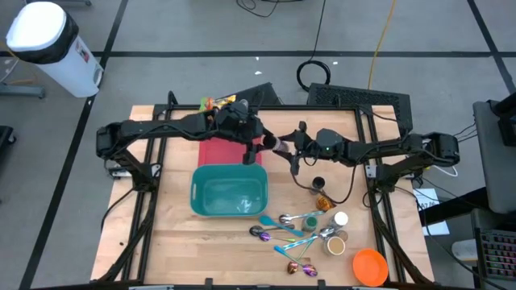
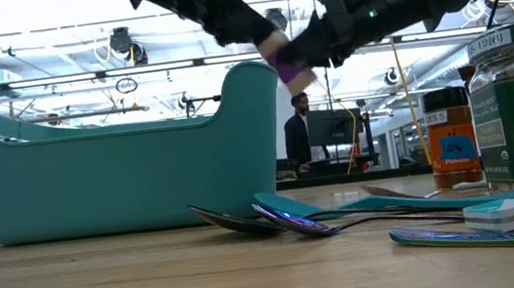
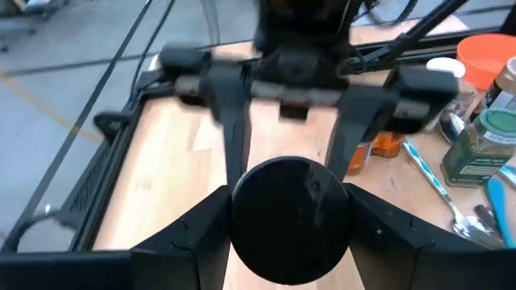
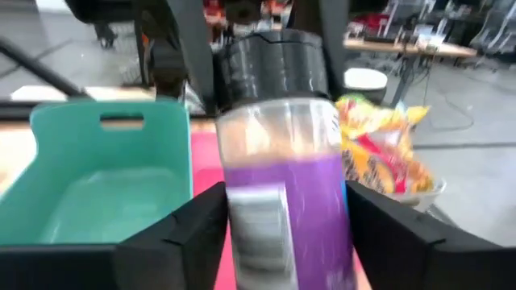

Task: Pick & Place Food Item
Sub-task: Put the purple seasoning bottle into the red bin, then put the brown seasoning bottle into the red bin

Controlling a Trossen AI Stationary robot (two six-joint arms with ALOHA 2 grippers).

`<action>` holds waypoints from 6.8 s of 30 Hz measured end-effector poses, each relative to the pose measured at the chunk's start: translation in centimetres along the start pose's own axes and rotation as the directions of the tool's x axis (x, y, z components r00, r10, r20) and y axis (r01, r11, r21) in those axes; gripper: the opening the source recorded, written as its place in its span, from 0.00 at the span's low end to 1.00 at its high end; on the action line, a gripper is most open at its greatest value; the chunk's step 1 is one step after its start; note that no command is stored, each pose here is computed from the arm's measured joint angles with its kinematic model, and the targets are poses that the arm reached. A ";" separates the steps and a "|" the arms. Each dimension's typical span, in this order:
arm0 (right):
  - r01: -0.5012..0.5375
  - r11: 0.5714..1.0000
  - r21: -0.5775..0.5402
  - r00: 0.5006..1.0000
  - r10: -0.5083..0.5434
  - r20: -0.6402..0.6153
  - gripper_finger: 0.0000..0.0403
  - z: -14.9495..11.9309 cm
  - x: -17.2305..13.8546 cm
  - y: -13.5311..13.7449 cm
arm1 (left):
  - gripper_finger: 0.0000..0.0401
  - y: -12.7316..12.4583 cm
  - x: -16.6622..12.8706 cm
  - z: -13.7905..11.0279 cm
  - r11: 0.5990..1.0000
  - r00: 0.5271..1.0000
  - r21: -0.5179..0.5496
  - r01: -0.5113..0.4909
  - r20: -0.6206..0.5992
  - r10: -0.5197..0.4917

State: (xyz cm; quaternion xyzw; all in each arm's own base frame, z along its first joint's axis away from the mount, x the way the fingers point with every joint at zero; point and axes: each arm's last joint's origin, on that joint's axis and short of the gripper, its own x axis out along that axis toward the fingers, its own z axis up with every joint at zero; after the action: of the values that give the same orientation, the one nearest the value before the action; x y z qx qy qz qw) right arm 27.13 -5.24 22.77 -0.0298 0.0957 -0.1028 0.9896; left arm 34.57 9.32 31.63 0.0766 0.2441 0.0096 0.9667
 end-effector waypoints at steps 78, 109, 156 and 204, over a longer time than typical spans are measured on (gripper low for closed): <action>-0.004 0.999 0.036 0.999 0.005 -0.035 0.72 0.2 -1.0 0.0 | 0.95 4.2 -8.4 -16.3 0.692 0.712 -0.383 -0.612 -0.647 0.271; -0.020 0.994 0.105 0.975 0.043 -0.218 0.72 0.9 -4.8 0.8 | 0.92 4.3 -8.0 -8.1 0.854 0.909 -0.357 -0.379 -0.319 0.270; 0.091 0.972 0.216 0.750 0.076 -0.657 0.48 -3.7 -9.8 7.4 | 0.91 3.5 -7.1 -5.9 0.883 0.943 -0.329 -0.333 -0.137 0.304; -0.021 1.000 -0.023 1.000 0.021 -0.004 0.49 4.7 -5.3 1.4 | 0.91 -2.3 6.0 -5.7 0.995 0.965 -0.012 0.098 0.247 -0.092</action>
State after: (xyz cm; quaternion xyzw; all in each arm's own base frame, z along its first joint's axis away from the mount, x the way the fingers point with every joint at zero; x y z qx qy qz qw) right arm 23.25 -2.59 28.26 -0.0402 0.0990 -0.0915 0.9901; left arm 37.17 8.22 23.53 0.0540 0.1257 -0.0433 0.9896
